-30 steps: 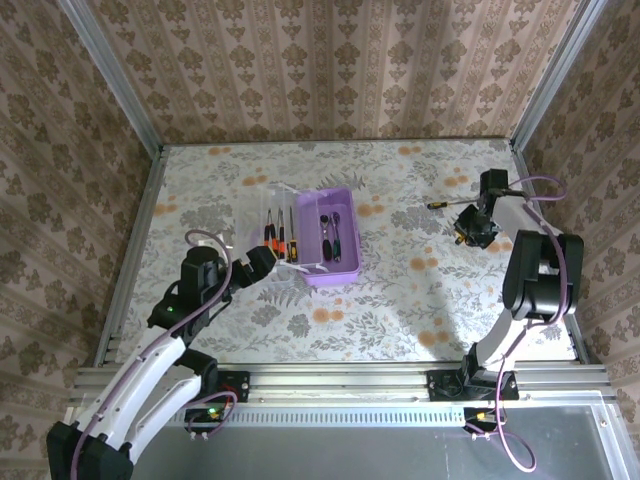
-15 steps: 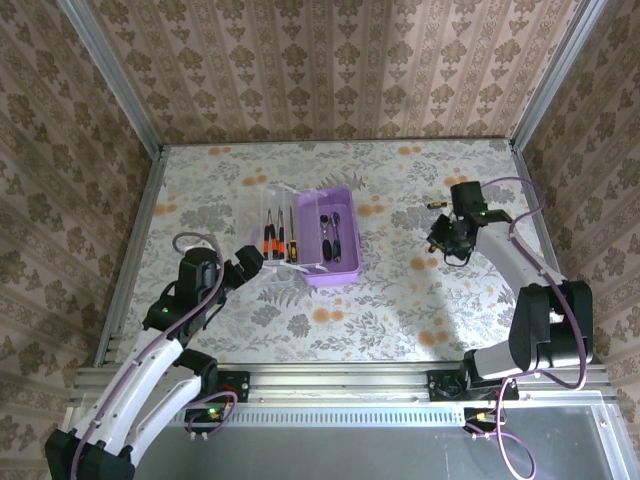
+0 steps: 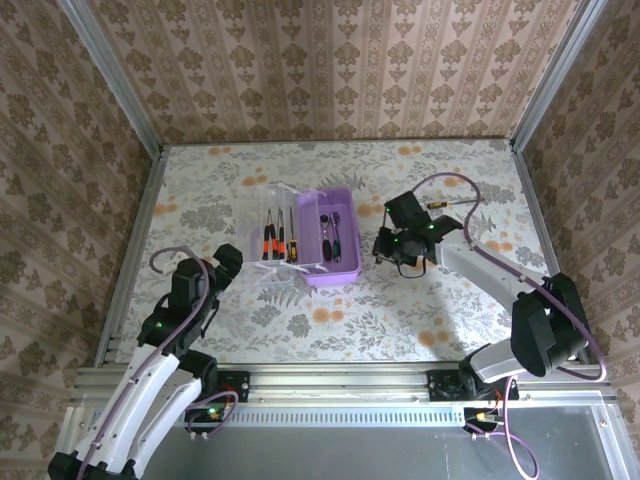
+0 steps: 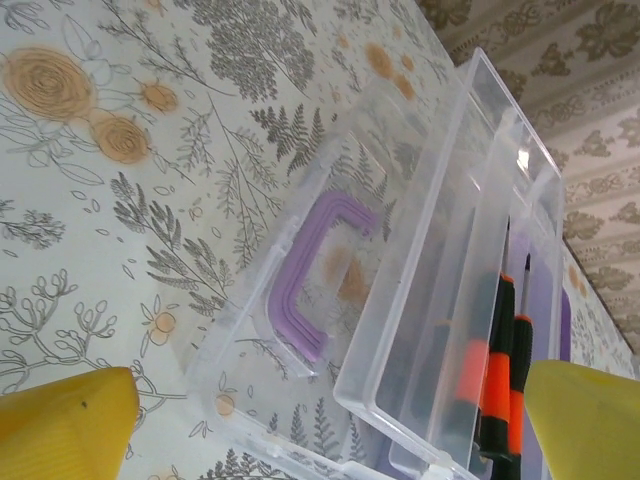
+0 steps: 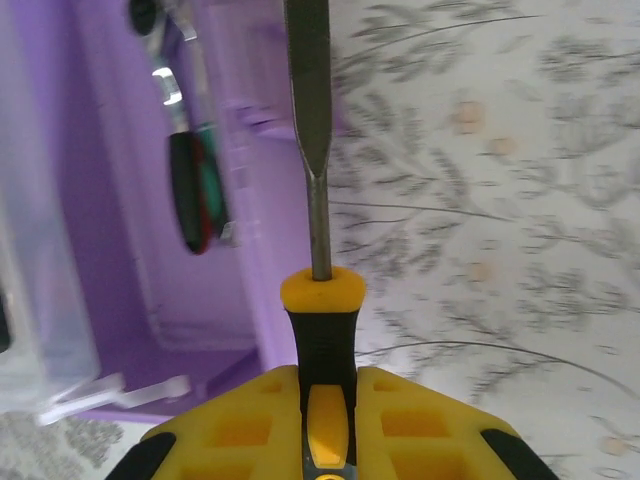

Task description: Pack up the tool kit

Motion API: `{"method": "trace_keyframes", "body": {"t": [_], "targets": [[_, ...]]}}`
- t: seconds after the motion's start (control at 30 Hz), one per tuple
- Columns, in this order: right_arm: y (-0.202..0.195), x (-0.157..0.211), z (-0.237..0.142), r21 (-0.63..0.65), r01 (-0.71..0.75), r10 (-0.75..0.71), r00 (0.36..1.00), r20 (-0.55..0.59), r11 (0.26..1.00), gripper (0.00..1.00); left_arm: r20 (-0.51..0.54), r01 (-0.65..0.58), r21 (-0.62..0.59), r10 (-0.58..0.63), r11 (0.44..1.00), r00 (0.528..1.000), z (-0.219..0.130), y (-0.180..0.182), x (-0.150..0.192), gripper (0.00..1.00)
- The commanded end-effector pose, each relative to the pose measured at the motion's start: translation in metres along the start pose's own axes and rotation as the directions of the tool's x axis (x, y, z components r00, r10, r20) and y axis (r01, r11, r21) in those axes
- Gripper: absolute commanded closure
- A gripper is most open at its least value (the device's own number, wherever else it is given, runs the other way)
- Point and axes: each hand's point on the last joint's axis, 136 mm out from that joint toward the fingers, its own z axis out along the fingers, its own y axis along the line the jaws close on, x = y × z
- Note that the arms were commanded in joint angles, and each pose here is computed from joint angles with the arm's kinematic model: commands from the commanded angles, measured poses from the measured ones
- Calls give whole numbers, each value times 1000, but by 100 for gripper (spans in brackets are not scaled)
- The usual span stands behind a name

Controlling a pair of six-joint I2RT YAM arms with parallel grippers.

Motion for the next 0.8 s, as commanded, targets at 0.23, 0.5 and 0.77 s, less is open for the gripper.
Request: {"method": "trace_keyframes", "body": {"t": [0.23,0.5,0.77], "targets": [[79,13,22,-104,98,-101,995,-24,990,84,58,43,-55,-40,998,998,-8,10,-14,0],[127,31,34,-165,167,-179,982,-64,972,84,56,46,-57,-43,997,998,-16,16,-13,0],[153,33,42,-189,208,-225,971,-79,960,84,75,58,-50,-54,997,996,-21,23,-14,0]]}}
